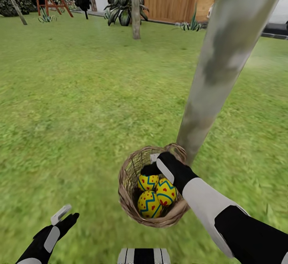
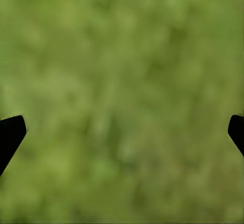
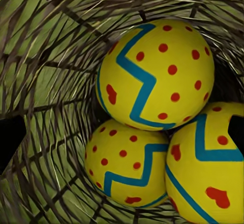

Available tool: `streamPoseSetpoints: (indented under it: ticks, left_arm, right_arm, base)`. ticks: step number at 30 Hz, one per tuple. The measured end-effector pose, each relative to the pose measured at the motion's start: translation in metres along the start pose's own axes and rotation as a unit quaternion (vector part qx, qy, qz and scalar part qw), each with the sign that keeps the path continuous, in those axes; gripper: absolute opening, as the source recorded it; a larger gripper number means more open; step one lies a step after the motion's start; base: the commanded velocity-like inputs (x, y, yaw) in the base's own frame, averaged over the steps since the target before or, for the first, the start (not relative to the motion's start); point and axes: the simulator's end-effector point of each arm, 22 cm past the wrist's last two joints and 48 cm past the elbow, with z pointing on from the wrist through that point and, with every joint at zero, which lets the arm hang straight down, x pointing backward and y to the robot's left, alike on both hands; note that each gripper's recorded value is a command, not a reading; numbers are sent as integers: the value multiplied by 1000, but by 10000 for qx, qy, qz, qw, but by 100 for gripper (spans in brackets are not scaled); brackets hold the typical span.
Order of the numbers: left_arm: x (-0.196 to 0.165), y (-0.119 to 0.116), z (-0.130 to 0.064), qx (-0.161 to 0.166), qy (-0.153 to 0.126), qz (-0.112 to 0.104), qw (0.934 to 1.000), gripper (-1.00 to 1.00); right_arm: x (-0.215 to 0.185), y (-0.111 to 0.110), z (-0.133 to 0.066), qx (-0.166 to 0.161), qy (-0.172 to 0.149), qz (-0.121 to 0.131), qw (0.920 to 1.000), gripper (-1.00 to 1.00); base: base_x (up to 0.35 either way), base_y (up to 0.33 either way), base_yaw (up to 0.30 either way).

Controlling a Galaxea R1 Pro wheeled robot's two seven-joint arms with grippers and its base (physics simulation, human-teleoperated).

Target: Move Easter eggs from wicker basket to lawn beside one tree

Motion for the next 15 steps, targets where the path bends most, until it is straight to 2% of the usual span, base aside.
streamPoseSetpoints:
  ticks: [10,15]
  left_arm:
    - [21,17,15,-194,206,44,9996,100]
    - [32,25,21,-291,310,66,9991,100]
  right_arm:
    - [11,-6,27,16,123,49,9999,100]
    - [14,-10,41,55,75,95,9999,100]
  base:
    - [0,0,0]
    - [0,0,0]
